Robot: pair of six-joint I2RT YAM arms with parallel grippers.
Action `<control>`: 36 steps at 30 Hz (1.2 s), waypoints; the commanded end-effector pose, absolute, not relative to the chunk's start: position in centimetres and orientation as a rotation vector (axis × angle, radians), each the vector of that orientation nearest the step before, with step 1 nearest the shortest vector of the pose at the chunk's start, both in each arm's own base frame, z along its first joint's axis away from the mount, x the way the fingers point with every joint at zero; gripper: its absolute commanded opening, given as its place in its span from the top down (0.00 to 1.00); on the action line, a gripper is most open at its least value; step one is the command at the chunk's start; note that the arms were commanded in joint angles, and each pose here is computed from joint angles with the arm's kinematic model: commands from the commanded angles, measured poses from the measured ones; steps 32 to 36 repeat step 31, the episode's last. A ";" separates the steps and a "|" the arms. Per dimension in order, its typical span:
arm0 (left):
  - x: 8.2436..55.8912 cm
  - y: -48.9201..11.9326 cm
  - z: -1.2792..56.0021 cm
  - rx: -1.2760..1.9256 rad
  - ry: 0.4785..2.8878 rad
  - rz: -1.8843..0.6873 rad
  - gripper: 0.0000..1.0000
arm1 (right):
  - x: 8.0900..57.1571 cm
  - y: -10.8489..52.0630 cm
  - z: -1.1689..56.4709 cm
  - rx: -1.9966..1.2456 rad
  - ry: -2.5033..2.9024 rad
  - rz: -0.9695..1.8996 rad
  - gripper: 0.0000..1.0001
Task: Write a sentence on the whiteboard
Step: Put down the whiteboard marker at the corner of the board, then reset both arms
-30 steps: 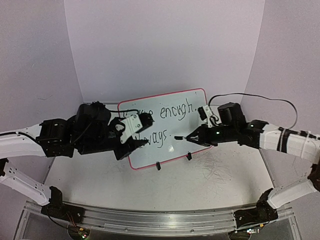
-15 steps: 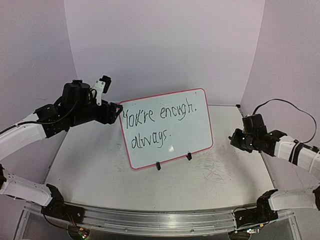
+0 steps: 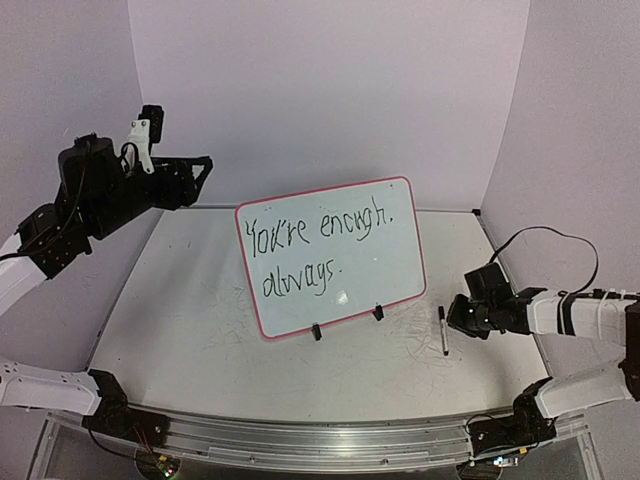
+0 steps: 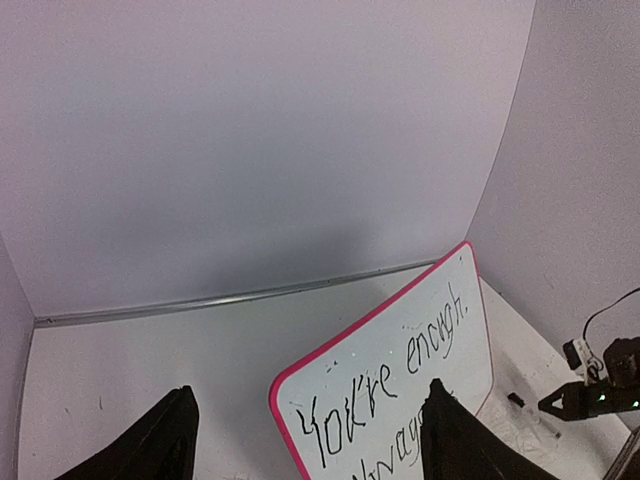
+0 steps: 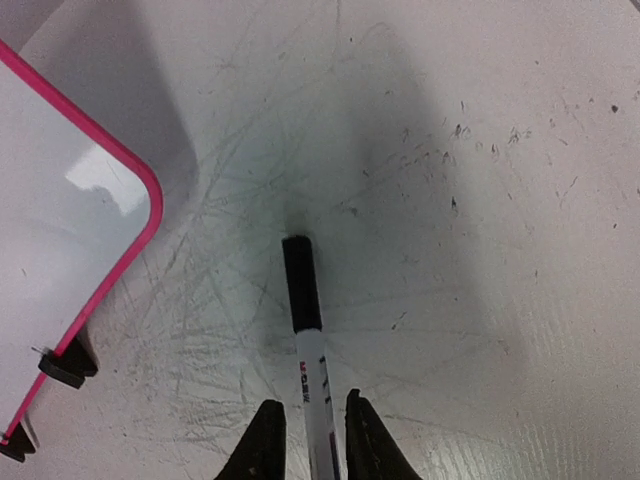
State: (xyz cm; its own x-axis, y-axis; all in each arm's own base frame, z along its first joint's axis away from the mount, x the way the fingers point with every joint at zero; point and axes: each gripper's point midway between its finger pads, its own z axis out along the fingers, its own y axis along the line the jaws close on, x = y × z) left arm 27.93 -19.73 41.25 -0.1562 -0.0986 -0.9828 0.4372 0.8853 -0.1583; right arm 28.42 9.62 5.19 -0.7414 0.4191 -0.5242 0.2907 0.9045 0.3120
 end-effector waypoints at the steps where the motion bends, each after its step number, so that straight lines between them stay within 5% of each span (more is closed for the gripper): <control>1: 27.5 -18.3 47.0 0.241 1.527 -0.437 0.21 | 28.5 10.0 5.3 0.539 2.426 0.306 0.71; 8: 26.5 -16.5 52.9 0.218 1.418 -0.387 0.16 | 29.3 8.0 17.0 0.461 2.198 0.257 0.43; 9: 26.3 -16.2 53.6 0.209 1.406 -0.390 0.14 | 29.2 7.7 19.6 0.425 2.162 0.241 0.36; 10: 26.1 -16.0 54.4 0.203 1.391 -0.393 0.13 | 29.1 7.3 22.8 0.385 2.108 0.237 0.17; 12: 25.6 -15.2 55.9 0.195 1.357 -0.373 0.11 | 28.4 6.8 29.3 0.299 1.996 0.241 0.02; 18: 24.6 -13.8 59.3 0.158 1.287 -0.366 0.09 | 25.0 5.8 45.1 0.132 1.712 0.277 0.02; 23: 24.2 -13.1 60.7 0.137 1.252 -0.352 0.08 | 22.1 4.5 52.7 0.106 1.519 0.301 0.02; 36: 24.2 -12.2 60.5 0.100 1.258 -0.328 0.08 | 20.2 3.8 56.2 0.106 1.363 0.340 0.02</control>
